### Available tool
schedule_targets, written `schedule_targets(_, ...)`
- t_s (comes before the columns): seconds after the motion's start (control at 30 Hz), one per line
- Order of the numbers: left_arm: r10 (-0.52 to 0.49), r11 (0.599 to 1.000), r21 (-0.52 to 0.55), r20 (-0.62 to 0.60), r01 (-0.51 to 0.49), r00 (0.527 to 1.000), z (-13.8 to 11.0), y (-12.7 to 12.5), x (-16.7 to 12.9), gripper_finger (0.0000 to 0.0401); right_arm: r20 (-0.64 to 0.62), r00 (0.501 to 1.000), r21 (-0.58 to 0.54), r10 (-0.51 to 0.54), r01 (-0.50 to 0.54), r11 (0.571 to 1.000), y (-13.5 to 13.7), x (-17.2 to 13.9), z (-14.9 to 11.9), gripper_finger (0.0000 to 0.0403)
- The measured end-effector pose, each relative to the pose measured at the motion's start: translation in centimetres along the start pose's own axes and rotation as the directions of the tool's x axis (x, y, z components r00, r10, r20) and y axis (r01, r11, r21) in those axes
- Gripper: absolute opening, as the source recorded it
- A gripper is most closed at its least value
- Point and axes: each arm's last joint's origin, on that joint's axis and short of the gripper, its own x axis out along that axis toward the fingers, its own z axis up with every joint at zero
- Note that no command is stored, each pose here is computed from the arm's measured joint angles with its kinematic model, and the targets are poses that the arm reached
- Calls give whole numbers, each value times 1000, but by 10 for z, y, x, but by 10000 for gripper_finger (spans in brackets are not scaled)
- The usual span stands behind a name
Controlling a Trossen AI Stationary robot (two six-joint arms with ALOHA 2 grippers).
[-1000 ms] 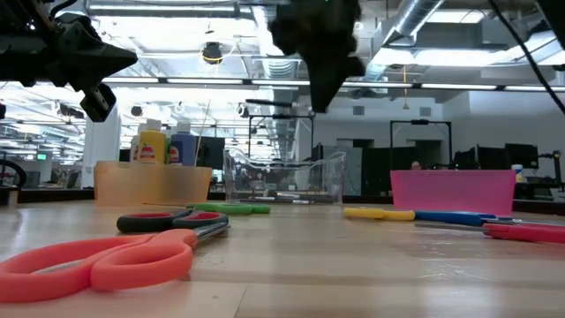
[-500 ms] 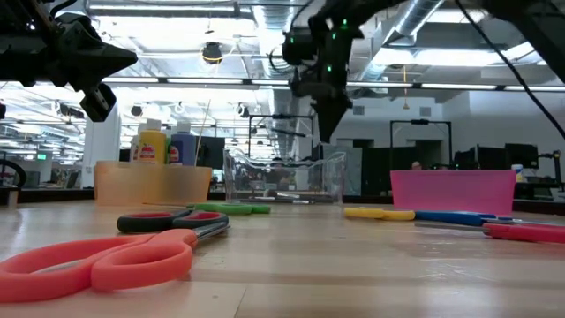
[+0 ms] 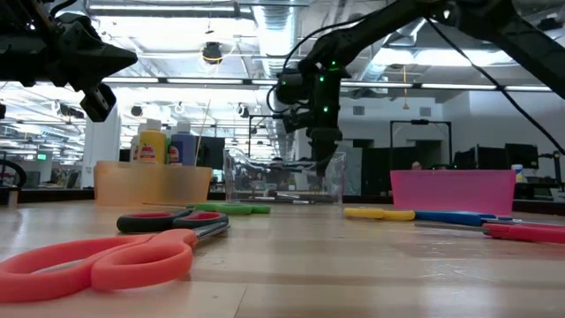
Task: Pick & Place Paint Supplies
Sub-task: Put the black paint brush into the transparent bin, then put the brush into the transparent container
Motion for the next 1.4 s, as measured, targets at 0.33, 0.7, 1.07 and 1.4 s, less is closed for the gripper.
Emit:
schedule_targets(0.33, 0, 1000, 0, 0, 0, 1000, 0, 0, 0, 6, 43, 999, -19, -23, 24, 1000, -6, -3, 1, 15)
schedule_targets(0.7, 0, 1000, 0, 0, 0, 1000, 0, 0, 0, 6, 49, 999, -32, 3, -1, 999, -7, -1, 1, 52)
schedule_targets(1.07, 1, 1000, 0, -1, -1, 1000, 0, 0, 0, 6, 109, 994, 14, 25, -27, 1000, -15, -17, 5, 191)
schedule_targets(1.4, 1, 1000, 0, -1, -1, 1000, 0, 0, 0, 6, 116, 980, 149, 159, -175, 973, -13, -95, 2, 243)
